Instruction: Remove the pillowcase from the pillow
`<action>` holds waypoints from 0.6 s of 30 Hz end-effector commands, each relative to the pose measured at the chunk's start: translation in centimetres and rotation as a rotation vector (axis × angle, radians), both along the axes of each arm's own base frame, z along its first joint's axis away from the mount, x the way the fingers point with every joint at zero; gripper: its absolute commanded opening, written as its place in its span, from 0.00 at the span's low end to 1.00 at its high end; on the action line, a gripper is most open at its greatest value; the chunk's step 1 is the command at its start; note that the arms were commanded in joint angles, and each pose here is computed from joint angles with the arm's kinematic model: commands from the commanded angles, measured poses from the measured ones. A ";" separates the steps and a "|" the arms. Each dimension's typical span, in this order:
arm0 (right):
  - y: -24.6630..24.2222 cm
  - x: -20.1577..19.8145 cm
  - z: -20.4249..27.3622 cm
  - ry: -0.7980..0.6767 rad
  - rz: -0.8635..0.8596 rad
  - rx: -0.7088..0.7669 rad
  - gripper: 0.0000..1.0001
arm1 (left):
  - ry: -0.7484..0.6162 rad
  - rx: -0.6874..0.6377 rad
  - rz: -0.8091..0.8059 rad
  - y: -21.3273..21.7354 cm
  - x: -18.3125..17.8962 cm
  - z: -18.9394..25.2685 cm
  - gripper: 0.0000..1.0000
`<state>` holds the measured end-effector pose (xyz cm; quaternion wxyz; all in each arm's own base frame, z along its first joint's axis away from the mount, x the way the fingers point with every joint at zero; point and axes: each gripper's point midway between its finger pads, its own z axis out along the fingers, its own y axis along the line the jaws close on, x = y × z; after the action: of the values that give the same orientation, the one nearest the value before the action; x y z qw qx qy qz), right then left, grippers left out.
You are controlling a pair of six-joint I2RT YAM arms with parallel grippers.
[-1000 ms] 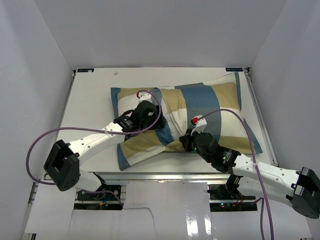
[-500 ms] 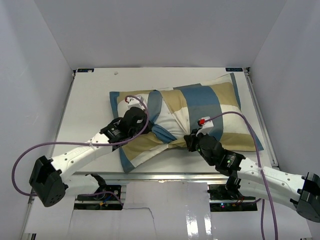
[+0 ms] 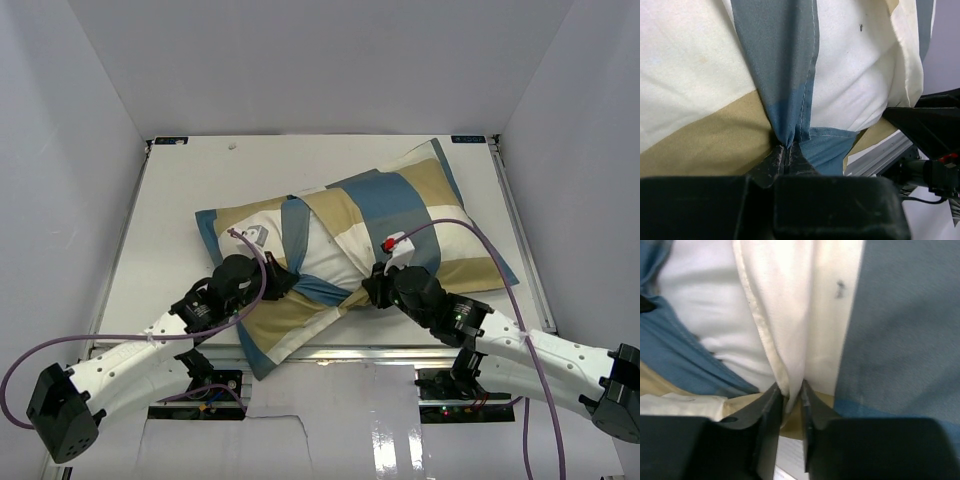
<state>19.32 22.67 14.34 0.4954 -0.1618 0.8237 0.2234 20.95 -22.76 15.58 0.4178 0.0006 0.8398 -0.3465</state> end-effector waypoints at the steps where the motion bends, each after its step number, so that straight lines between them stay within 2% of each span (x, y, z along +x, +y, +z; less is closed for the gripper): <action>1: 2.0 -1.1 3.4 -0.035 0.157 0.025 0.29 | -0.075 -0.058 -0.128 -1.7 -0.9 1.3 0.00; 2: 2.5 -1.9 3.9 -0.031 0.214 0.038 0.38 | -0.073 -0.045 -0.139 -1.7 -0.9 1.2 0.00; 5: 2.9 -2.6 5.5 -0.039 0.264 0.048 0.47 | -0.083 -0.017 -0.166 -2.0 -0.9 1.5 0.00; 11: 4.7 -3.8 9.7 -0.088 0.377 0.149 0.52 | -0.179 -0.021 -0.209 -1.9 -1.2 3.2 0.00; 13: 5.4 -3.8 11.2 -0.109 0.399 0.177 0.53 | -0.206 -0.040 -0.192 -1.5 -1.2 3.8 0.00; 18: 8.1 -3.0 11.2 -0.100 0.446 0.159 0.58 | -0.226 -0.051 -0.098 0.3 -0.9 3.4 0.00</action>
<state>16.13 28.63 23.07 0.4712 -0.2909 0.7527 0.3562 19.80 -23.41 18.57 0.4684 0.0846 0.7873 -0.3919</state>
